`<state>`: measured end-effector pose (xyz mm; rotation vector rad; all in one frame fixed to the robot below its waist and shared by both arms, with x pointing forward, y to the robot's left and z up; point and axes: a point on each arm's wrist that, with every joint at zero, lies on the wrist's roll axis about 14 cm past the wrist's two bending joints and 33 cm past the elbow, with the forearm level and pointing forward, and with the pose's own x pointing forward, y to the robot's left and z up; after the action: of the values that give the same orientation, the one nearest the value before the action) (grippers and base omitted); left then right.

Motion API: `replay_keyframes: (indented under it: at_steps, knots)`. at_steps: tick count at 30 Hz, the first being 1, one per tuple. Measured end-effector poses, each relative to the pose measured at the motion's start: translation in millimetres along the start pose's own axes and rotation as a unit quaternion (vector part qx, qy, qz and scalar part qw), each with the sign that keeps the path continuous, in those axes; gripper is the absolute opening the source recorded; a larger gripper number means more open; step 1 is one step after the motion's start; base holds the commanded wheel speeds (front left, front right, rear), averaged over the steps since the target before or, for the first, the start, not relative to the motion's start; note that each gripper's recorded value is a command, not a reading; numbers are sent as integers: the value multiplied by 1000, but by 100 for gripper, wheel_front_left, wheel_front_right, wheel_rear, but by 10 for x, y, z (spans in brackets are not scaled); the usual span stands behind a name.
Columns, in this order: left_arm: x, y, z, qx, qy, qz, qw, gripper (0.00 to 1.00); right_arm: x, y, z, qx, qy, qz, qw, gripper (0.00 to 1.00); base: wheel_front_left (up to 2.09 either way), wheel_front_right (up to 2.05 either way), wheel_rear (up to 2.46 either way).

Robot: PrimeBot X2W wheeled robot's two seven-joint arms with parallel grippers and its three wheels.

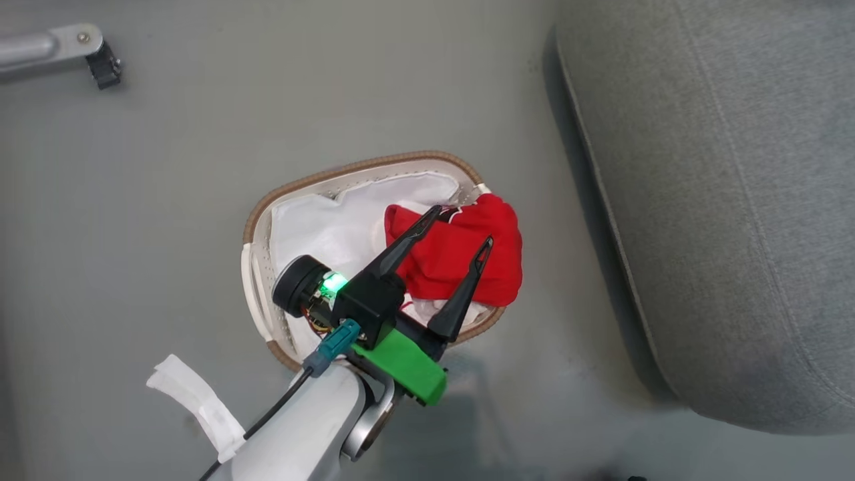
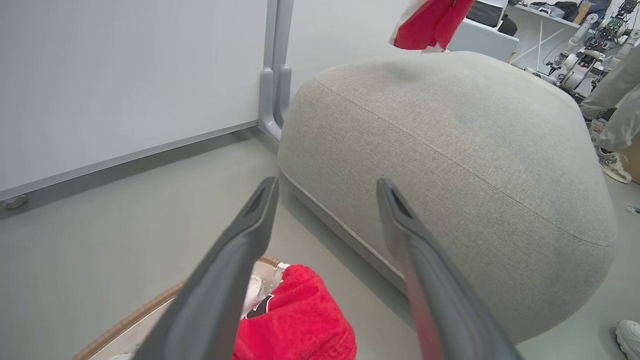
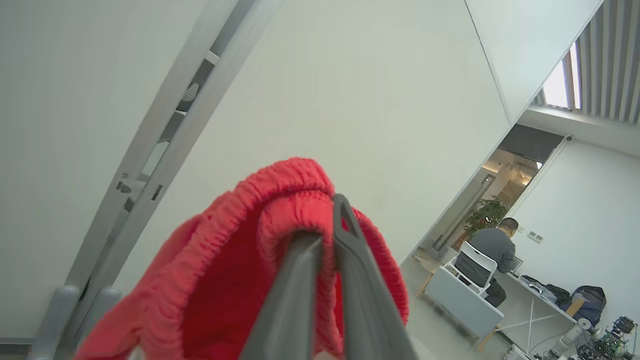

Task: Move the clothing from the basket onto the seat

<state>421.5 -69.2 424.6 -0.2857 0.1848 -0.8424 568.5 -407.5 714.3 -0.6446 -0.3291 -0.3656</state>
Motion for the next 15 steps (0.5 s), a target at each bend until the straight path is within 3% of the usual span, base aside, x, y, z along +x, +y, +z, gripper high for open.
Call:
replay_keyframes:
  at_steps: [5,9,14,15]
  knots:
    - [-39,208,-156,-6,15,23,1000,100,-224,524,-988,24,128,30,991,0,0,0,0]
    - [-73,349,-291,-16,28,40,999,100,-747,1136,-1765,50,236,76,968,0,0,0,0]
    - [-108,473,-392,-18,38,56,998,100,-1271,1615,-2155,81,294,107,946,0,0,0,0]
    - [-106,481,-396,-18,39,57,997,100,-1335,1648,-2175,86,298,107,945,8,0,0,0]
